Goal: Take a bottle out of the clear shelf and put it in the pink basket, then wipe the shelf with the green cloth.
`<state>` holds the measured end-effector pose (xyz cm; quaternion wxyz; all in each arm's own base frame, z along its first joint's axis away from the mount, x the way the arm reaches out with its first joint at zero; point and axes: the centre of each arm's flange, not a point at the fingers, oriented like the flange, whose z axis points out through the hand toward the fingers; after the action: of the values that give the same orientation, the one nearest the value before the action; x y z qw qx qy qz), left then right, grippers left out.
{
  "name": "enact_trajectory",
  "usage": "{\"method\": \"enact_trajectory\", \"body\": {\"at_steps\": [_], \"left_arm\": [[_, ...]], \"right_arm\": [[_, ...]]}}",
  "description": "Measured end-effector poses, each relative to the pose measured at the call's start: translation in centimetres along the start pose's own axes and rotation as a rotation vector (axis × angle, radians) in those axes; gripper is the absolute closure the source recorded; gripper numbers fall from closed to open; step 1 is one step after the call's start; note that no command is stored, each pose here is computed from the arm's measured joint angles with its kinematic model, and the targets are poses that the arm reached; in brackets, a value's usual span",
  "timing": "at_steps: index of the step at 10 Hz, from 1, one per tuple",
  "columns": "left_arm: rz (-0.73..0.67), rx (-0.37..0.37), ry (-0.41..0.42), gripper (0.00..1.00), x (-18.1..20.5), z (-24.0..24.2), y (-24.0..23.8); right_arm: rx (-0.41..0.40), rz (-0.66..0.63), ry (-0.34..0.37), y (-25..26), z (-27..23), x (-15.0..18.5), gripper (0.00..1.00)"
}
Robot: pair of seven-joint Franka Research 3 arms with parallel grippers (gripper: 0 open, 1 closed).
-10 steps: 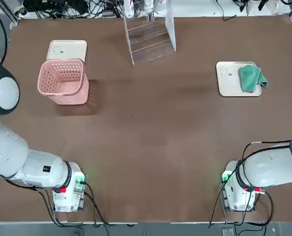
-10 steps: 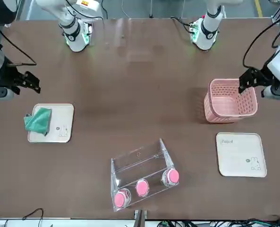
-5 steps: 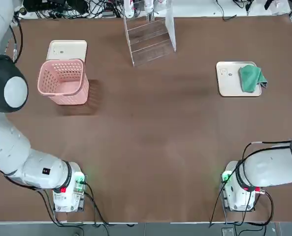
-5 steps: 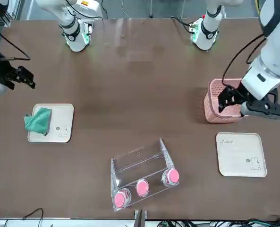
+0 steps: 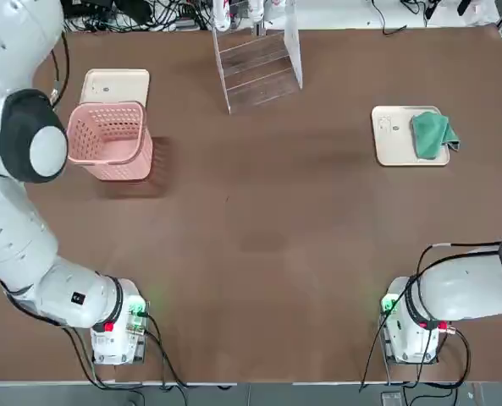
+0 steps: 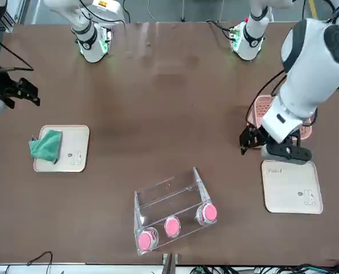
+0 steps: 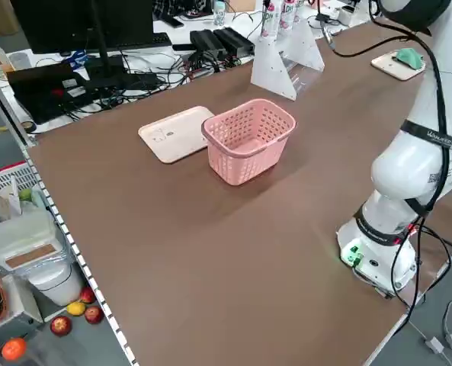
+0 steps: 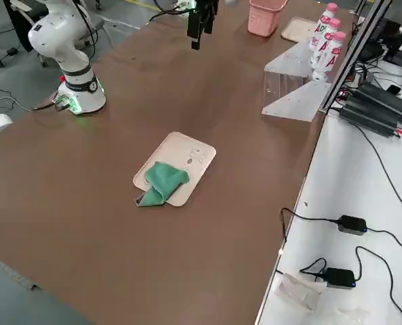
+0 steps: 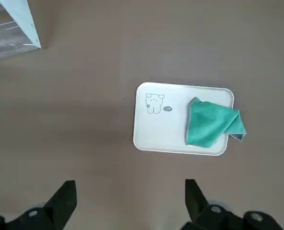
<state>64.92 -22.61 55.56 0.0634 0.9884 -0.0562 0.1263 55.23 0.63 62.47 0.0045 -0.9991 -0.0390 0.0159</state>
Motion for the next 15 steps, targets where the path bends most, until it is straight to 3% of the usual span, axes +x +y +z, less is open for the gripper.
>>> {"method": "enact_trajectory", "body": {"at_steps": [2,4,8,12,15], "left_arm": [[-0.006,-0.02,0.037,0.0,0.8,4.8,2.2],[-0.002,-0.028,0.064,0.0,1.3,7.0,2.4],[0.013,-0.052,0.175,0.0,2.5,5.0,2.5],[0.027,-0.079,0.29,0.0,3.4,3.6,3.0],[0.118,-0.072,0.33,0.0,2.9,3.4,5.9]], "right_arm": [[0.0,-0.033,0.01,0.9,-0.1,0.0,0.0],[-0.004,-0.147,0.041,3.0,0.4,0.5,0.0],[0.043,-0.348,0.058,6.6,6.7,1.7,0.0],[0.09,-0.41,0.048,10.1,9.7,0.8,0.0],[0.219,-0.599,0.05,15.4,15.4,0.1,0.0]]}}
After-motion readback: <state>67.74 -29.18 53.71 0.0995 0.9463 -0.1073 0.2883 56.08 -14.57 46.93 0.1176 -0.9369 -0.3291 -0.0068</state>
